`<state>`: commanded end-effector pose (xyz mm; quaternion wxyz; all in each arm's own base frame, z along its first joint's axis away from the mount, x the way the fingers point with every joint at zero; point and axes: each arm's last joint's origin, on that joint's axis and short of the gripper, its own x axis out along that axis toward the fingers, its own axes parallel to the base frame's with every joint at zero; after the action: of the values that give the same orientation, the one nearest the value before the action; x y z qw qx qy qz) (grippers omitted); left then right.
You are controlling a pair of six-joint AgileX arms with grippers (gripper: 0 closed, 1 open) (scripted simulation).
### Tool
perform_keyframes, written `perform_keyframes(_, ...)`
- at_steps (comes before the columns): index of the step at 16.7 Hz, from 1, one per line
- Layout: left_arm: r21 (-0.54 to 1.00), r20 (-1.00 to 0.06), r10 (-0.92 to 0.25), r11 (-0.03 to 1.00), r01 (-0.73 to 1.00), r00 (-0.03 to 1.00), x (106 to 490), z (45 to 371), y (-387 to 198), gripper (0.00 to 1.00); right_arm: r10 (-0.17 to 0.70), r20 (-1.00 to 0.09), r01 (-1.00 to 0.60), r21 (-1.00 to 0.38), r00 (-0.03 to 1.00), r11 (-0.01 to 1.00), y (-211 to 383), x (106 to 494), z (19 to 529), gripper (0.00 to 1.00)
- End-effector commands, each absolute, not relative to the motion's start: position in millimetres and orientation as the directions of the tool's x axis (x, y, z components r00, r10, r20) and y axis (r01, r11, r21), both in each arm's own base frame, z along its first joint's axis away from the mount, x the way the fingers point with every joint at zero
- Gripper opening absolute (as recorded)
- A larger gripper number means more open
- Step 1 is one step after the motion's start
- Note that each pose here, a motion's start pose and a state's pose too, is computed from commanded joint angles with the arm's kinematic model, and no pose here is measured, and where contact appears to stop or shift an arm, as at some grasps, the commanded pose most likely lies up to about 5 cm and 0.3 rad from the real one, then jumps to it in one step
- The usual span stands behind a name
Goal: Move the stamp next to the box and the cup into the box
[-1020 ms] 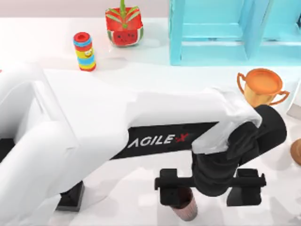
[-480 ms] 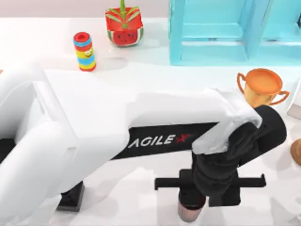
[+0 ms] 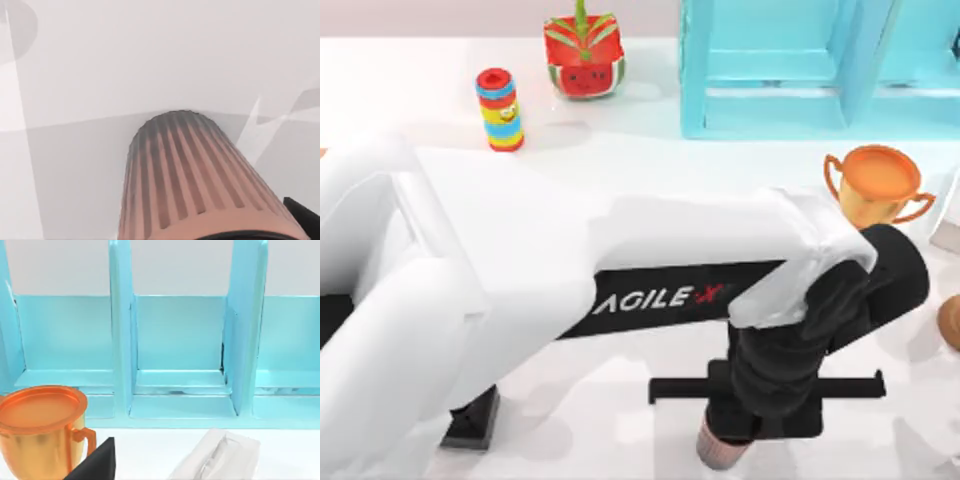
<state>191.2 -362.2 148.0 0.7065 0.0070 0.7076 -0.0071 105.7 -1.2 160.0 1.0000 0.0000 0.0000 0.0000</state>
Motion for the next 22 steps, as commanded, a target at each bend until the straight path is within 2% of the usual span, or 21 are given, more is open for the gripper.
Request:
perform_keyframes(5,0.002,-1.000,0.002,1.000,0.026,-0.003,193.1,159.6,-352.8,0.00,0.000,0.000,0.000,0.000,1.000,1.000,-1.2,105.7,160.0,1.00)
perform_keyframes(11,-0.010,-1.000,-0.010,1.000,0.023,0.006,195.9,230.8,-286.5,0.00,0.000,0.000,0.000,0.000,1.000,1.000,-1.2,105.7,160.0,1.00)
perform_keyframes(13,-0.005,-1.000,-0.005,1.000,0.021,0.002,194.2,244.5,-268.4,0.00,0.000,0.000,0.000,0.000,1.000,1.000,-1.2,105.7,160.0,1.00)
perform_keyframes(19,-0.001,-1.000,-0.001,1.000,0.026,0.000,193.1,248.1,-263.7,0.00,0.000,0.000,0.000,0.000,1.000,1.000,-1.2,105.7,160.0,1.00)
perform_keyframes(22,-0.013,-1.000,-0.013,1.000,0.024,-0.007,208.5,250.6,-249.6,0.00,0.000,0.000,0.000,0.000,1.000,1.000,-1.2,105.7,160.0,1.00)
